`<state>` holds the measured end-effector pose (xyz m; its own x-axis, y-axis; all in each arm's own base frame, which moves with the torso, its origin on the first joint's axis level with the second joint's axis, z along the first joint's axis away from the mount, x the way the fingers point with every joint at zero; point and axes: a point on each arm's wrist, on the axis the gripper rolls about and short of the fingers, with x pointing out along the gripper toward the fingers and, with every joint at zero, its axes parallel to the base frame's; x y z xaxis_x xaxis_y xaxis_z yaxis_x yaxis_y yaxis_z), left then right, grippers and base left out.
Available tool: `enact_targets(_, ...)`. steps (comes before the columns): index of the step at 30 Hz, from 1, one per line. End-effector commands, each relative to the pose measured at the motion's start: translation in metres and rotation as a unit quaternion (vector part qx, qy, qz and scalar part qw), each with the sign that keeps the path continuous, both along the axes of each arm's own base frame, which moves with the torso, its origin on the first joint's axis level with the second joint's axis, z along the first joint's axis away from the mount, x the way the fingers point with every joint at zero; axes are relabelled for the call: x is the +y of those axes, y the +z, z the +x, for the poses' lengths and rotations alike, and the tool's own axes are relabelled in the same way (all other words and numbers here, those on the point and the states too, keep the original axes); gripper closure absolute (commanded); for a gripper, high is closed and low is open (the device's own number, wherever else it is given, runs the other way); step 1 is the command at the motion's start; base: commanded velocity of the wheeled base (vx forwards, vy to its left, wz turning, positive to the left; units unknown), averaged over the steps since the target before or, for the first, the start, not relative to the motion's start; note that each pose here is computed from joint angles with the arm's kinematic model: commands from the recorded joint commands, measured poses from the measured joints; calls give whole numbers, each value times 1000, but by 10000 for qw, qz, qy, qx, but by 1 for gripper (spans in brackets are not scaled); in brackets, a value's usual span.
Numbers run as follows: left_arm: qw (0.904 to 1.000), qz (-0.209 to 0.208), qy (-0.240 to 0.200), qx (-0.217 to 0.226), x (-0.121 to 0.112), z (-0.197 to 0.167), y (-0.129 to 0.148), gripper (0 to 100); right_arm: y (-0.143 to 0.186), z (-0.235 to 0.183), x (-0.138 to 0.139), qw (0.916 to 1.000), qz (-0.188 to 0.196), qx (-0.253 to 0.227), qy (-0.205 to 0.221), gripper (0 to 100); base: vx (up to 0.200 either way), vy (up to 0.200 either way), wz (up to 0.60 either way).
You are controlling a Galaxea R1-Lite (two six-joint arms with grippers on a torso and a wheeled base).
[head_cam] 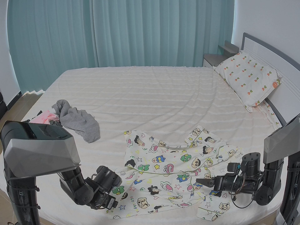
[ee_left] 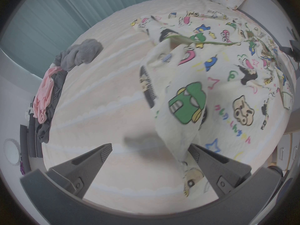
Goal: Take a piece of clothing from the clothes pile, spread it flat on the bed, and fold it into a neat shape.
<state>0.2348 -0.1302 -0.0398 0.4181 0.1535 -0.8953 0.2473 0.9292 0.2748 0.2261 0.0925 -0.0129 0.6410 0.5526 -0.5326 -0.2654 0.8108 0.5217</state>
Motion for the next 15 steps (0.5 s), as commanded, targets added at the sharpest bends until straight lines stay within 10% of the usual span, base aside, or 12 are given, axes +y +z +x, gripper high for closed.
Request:
enact_targets(1, 9996, -42, 276, -87, 21, 4, 10, 0, 1, 1, 0, 10000, 19, -48, 2, 0, 0, 0, 0)
enact_targets(15, 9874, -1481, 205, -517, 16, 3, 54, 0, 1, 1, 0, 10000, 19, -48, 2, 0, 0, 0, 0)
